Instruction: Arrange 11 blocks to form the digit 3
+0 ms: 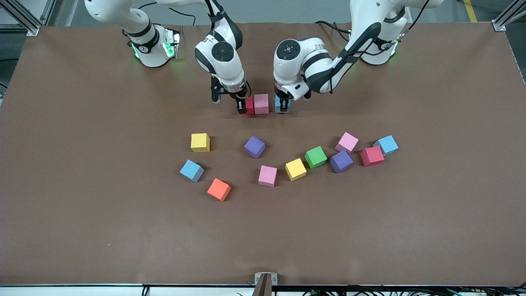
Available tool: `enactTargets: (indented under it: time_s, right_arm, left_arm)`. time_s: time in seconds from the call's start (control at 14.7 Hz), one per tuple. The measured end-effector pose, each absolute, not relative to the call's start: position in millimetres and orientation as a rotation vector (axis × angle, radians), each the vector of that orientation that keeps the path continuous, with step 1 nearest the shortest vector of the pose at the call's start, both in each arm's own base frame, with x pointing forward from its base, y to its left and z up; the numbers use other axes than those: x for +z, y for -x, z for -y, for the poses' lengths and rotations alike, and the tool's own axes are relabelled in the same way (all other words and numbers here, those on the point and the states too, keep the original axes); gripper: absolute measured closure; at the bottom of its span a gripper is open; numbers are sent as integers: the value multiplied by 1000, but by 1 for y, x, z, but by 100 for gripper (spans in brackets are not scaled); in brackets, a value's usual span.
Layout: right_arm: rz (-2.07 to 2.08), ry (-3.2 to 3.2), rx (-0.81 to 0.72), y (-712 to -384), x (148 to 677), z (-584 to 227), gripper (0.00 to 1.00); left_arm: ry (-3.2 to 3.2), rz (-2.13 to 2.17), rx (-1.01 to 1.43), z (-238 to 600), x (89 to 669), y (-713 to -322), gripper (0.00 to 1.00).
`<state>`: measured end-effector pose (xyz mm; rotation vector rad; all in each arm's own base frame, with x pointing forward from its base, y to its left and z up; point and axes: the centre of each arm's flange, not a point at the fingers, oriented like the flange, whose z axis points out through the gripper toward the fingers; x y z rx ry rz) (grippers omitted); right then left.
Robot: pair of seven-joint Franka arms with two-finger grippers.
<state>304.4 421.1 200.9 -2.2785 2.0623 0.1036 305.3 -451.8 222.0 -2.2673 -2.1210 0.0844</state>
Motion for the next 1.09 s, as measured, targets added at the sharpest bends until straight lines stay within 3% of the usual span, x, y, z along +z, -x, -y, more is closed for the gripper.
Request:
enactTargets:
  time_s: [0.89,0.95,1.09]
  right_arm:
    - [-2086,2257,116,-308,201,-424,44]
    - [-2087,2257,116,-308,200,-424,39]
    - [-2092,2261,113,-308,195,-424,20]
  left_arm:
    - [2241,2147,170,466,207,-296,46]
    - [2238,2146,173,467,205,-296,46]
    - [2232,2141,181,467,202,-295,46]
